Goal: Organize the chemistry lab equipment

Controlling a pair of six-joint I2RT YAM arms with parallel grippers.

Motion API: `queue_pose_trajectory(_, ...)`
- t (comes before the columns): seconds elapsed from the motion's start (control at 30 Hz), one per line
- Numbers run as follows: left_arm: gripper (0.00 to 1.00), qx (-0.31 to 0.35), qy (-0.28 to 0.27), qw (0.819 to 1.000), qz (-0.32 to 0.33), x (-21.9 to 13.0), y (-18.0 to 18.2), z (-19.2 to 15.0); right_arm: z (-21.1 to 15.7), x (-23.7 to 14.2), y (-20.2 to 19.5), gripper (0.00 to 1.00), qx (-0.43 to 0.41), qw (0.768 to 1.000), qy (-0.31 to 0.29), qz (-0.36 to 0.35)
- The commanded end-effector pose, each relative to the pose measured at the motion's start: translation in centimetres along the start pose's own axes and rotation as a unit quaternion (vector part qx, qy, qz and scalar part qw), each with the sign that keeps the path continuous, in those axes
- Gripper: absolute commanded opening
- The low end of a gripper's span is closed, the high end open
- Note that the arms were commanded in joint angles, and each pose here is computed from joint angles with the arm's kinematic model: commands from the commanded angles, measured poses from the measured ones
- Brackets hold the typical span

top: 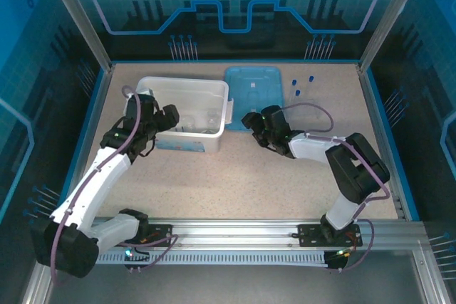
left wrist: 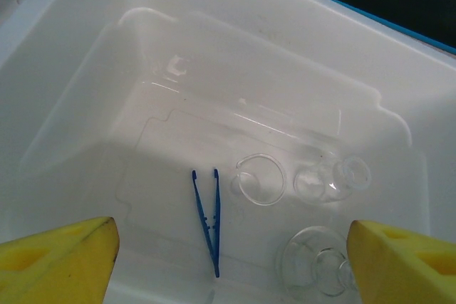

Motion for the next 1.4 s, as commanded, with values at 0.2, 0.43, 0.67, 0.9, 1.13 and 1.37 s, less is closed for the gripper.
queue_pose_trajectory(0.2, 0.84, -0.016, -0.011, 1.0, -0.003, 1.7, -0.1, 0.3, -2.0, 3.1, -0.4, 0.69, 0.098, 0.994, 0.033, 0.038)
queue_pose_trajectory(0.43, 0.84, -0.021, 0.007, 1.0, -0.006, 2.1, 0.0, -0.6, -2.0, 3.5, -1.2, 0.69, 0.108, 0.993, 0.033, 0.025)
queue_pose_trajectory(0.67, 0.84, -0.026, 0.027, 0.999, -0.011, 1.9, 0.4, -1.8, -0.8, 4.0, -1.9, 0.69, 0.127, 0.991, 0.02, 0.022)
queue_pose_trajectory(0.9, 0.84, -0.029, 0.034, 0.999, -0.011, 1.6, 0.9, -2.5, 0.5, 4.9, -1.8, 0.69, 0.149, 0.988, 0.004, 0.028)
queue_pose_trajectory(1.13, 0.84, -0.028, 0.032, 0.999, -0.02, 1.1, 0.5, -2.4, 2.1, 5.0, -0.4, 0.69, 0.161, 0.986, -0.021, 0.034)
queue_pose_trajectory(1.37, 0.84, -0.023, 0.016, 0.999, -0.029, 0.2, -0.1, -1.3, 3.4, 4.1, -0.8, 0.69, 0.177, 0.983, -0.054, 0.013)
Point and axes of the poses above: each hand's point on the last joint's axis, 136 mm out from that joint toward the fingers, its own x axis out along the fingers, its own y axis along the line the jaws close on, z = x × y, the point moved 3 cm from there along -x, back along the fingers, and after that the axes turned 14 degrees about -x, right-handed, at the moved point
